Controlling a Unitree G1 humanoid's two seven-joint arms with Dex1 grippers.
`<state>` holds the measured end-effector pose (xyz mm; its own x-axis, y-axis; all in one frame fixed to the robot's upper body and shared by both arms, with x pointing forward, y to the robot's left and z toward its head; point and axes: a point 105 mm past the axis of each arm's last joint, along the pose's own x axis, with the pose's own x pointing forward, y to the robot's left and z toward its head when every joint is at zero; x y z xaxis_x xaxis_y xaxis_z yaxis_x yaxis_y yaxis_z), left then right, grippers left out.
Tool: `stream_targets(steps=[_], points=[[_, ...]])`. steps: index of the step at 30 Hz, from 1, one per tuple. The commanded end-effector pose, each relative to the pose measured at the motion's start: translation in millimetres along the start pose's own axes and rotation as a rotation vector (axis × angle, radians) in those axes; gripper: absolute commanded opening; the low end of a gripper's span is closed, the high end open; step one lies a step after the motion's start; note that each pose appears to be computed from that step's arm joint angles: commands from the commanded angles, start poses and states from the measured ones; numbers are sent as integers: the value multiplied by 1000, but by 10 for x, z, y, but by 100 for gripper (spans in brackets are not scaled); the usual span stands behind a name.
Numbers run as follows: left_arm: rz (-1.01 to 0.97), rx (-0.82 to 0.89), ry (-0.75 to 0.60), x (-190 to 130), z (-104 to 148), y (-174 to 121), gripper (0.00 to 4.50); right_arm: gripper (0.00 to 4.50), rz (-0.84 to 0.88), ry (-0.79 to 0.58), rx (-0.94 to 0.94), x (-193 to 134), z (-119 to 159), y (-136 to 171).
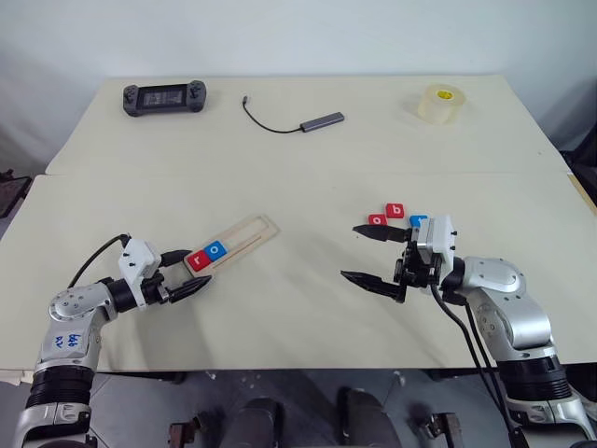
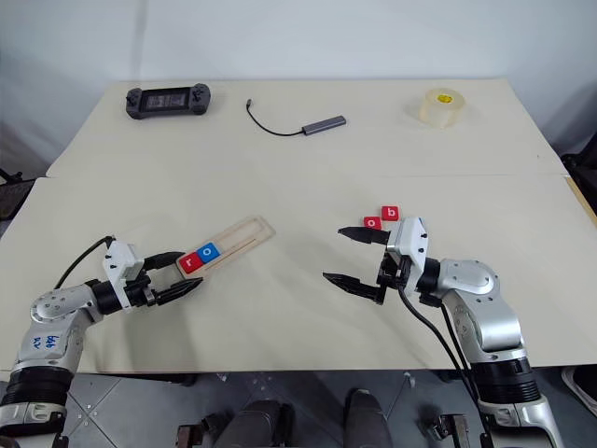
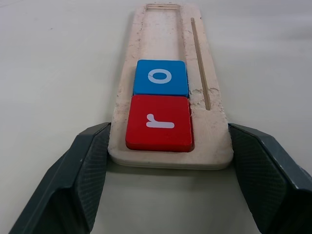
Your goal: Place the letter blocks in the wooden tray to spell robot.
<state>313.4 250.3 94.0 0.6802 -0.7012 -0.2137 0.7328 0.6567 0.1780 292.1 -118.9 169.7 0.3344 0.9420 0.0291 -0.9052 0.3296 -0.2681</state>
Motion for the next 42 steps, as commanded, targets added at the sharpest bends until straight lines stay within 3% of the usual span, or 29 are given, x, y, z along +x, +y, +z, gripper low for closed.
stream_targets(steps=[1, 4, 9, 16, 23, 25, 27, 32, 39, 42], points=[[-74, -15, -12, 74, -61, -151, 339, 450, -8, -12, -42, -77, 114, -10], [-164, 40, -87, 192, 165, -282, 339, 450, -25, 24, -41, -203, 89, -15], [-387, 179, -87, 487, 374, -638, 339, 450, -76, 113, -46, -491, 42, 2], [-565, 263, -27, 996, 363, -949, 339, 450, -231, 212, -19, -963, -15, 107], [-629, 293, -28, 1205, 395, -1006, 339, 450, -331, 250, 17, -1200, -86, 243], [-625, 277, -33, 1211, 409, -979, 414, 450, -348, 251, 25, -1228, -101, 267], [-609, 271, -38, 1209, 421, -946, 449, 450, -371, 251, 31, -1258, -115, 281], [-566, 262, -122, 1065, 517, -860, 449, 450, -478, 255, 26, -1430, -137, 286], [-408, 206, -177, 419, 475, -580, 449, 450, -729, 228, 65, -1779, -198, 312], [-361, 148, -189, 247, 509, -561, 449, 450, -748, 229, 66, -1810, -231, 298]])
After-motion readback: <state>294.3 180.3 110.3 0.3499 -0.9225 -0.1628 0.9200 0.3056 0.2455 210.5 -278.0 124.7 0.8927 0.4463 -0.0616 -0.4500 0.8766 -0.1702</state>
